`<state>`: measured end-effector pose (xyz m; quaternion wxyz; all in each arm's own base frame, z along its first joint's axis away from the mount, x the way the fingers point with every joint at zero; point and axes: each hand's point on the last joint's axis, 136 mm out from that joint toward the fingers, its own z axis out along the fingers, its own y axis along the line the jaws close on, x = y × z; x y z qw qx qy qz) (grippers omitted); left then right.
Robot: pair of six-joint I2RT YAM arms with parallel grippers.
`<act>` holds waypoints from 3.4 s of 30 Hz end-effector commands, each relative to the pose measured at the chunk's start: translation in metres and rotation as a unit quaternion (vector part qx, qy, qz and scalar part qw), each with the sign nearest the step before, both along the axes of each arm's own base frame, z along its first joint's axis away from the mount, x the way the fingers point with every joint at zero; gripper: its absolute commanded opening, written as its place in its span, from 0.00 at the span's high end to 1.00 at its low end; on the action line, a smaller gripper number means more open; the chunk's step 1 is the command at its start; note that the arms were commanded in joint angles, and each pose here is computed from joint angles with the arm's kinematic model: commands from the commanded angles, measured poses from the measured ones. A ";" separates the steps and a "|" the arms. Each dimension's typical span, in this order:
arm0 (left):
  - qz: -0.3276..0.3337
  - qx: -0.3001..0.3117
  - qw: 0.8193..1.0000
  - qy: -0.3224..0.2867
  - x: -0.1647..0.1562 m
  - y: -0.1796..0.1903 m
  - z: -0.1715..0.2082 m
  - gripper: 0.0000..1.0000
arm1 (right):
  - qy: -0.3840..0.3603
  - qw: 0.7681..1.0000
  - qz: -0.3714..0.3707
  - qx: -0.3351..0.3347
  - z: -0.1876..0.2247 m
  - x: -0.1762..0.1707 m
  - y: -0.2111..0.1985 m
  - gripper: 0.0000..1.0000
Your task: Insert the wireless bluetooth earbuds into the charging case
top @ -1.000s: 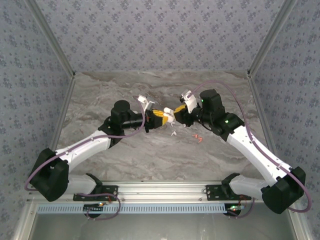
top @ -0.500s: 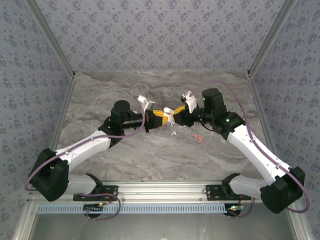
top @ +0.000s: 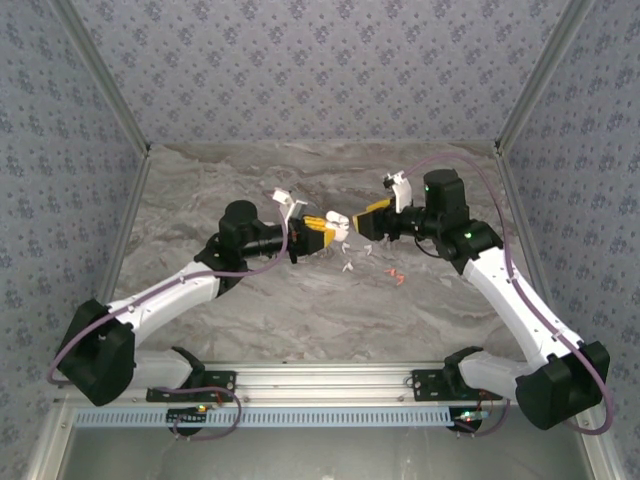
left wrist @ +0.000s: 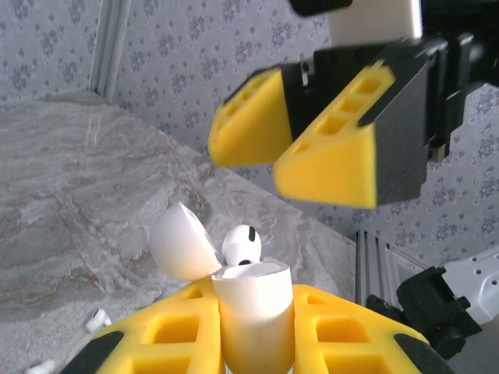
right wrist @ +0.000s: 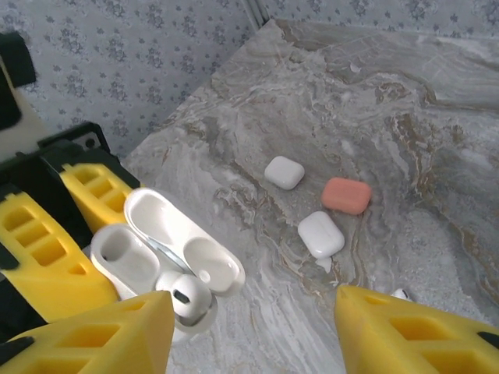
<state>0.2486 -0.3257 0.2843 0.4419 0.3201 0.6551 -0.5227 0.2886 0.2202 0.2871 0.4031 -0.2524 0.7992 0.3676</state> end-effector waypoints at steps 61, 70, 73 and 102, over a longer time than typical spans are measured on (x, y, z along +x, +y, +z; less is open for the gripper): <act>0.092 -0.077 0.975 -0.186 -0.023 0.048 0.111 1.00 | 0.255 0.924 -0.057 -0.280 -0.260 0.031 0.022 0.76; 0.090 -0.068 0.979 -0.172 -0.019 0.044 0.101 1.00 | 0.120 0.958 -0.079 -0.247 -0.166 0.037 0.006 0.77; 0.088 -0.066 0.981 -0.160 -0.016 0.041 0.092 1.00 | 0.056 0.966 -0.086 -0.239 -0.122 0.033 -0.006 0.77; -0.005 -0.063 0.991 -0.122 -0.016 0.006 0.058 1.00 | -0.250 0.961 0.067 -0.100 0.095 -0.028 0.053 0.76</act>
